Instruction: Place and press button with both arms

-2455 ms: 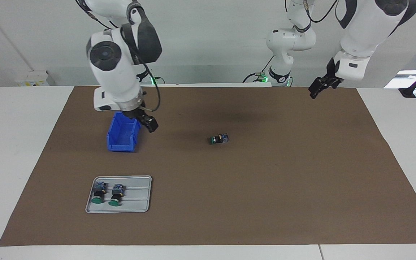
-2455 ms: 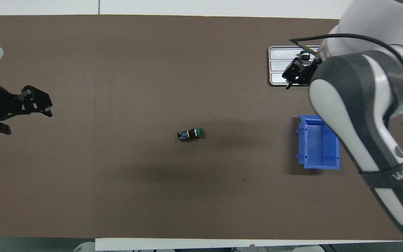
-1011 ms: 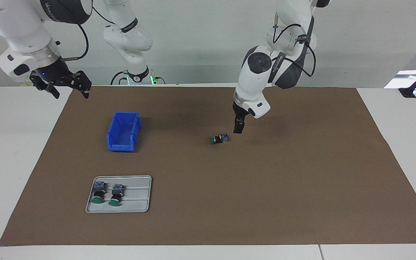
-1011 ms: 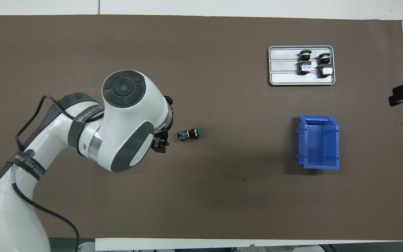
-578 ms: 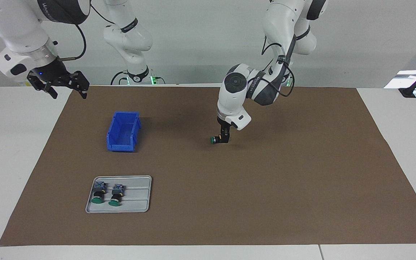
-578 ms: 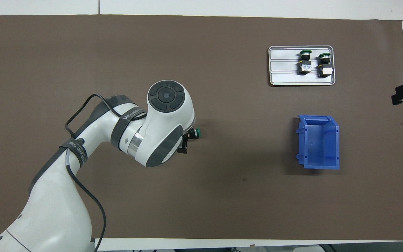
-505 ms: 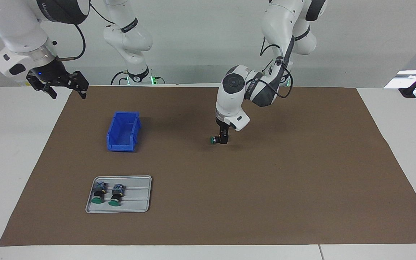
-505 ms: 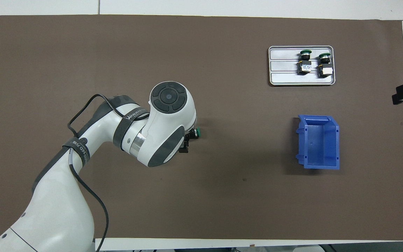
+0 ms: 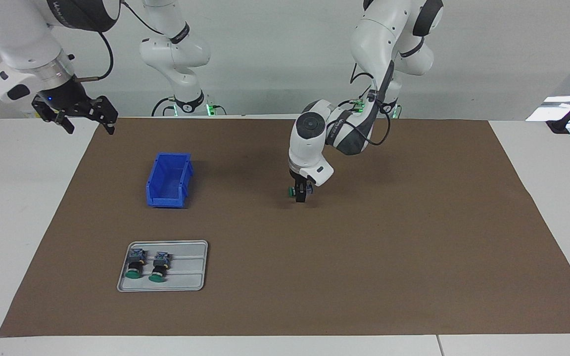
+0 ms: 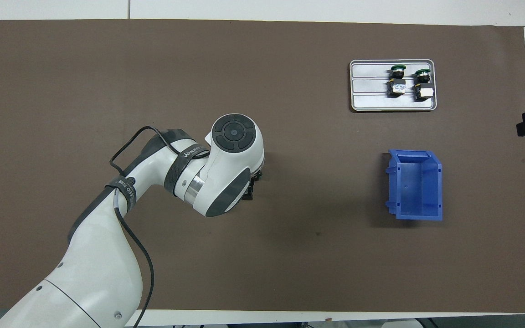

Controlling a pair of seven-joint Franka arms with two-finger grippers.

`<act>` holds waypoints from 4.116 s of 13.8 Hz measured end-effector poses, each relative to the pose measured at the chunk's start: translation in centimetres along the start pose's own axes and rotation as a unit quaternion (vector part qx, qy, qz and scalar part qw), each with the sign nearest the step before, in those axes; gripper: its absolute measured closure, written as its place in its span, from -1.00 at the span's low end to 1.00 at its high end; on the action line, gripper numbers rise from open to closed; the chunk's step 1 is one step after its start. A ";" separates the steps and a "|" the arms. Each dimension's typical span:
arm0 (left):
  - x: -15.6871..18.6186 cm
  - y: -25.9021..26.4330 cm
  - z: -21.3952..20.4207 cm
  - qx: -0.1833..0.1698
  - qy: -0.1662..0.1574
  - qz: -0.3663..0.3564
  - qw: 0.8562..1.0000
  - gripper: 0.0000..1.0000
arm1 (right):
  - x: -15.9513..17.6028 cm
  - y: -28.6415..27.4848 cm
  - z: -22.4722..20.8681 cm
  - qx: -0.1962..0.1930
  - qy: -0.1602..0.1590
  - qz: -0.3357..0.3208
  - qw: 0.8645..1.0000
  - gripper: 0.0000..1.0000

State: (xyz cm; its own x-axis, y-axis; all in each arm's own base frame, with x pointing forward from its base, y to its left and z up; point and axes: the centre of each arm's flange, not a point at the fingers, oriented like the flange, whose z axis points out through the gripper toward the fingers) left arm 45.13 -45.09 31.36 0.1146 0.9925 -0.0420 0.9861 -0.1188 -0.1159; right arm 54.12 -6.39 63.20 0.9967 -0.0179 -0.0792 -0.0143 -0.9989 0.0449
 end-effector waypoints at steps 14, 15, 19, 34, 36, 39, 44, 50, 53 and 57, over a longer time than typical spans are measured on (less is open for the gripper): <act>-0.5 0.1 1.6 -0.008 -0.007 -0.020 1.000 -0.16 | 0.0 0.2 0.7 0.001 -0.008 0.002 1.000 -0.96; -0.6 0.0 1.7 -0.008 -0.006 -0.020 1.000 0.13 | 0.0 0.2 0.7 0.001 -0.008 0.002 1.000 -0.96; -0.7 -0.1 1.7 -0.008 -0.006 -0.020 1.000 0.33 | 0.0 0.2 0.7 0.001 -0.008 0.002 1.000 -0.96; 6.8 0.7 -8.1 -0.040 -0.037 -0.032 0.998 0.33 | 0.0 0.2 0.8 0.001 -0.008 0.002 1.000 -0.96; 9.7 1.6 -8.0 -0.023 -0.073 -0.025 0.997 0.33 | 0.0 0.2 0.8 0.001 -0.008 0.002 1.000 -0.96; 13.7 2.6 -7.4 -0.022 -0.143 -0.015 0.989 0.33 | 0.0 0.2 0.8 0.001 -0.008 0.002 1.000 -0.96; 15.6 1.7 -6.9 -0.052 -0.279 0.005 0.959 0.33 | 0.0 0.2 0.8 0.001 -0.008 0.002 1.000 -0.96; 18.0 0.2 -4.3 -0.112 -0.386 -0.033 0.915 0.33 | 0.0 0.2 0.8 0.001 -0.008 0.002 1.000 -0.96; 18.9 -0.5 -2.7 -0.118 -0.430 -0.040 0.894 0.33 | 0.0 0.2 0.8 0.001 -0.008 0.002 1.000 -0.96; 20.8 -1.1 0.5 -0.109 -0.486 -0.046 0.866 0.33 | 0.0 0.2 0.8 0.001 -0.008 0.002 1.000 -0.96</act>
State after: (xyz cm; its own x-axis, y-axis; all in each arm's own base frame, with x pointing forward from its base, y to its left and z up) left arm 46.34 -24.35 30.13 -0.0172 0.4928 -0.8700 0.9971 0.0735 0.0219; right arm 54.06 -6.63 62.46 0.9952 -0.0223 -0.0954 -0.0182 -0.9989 0.0433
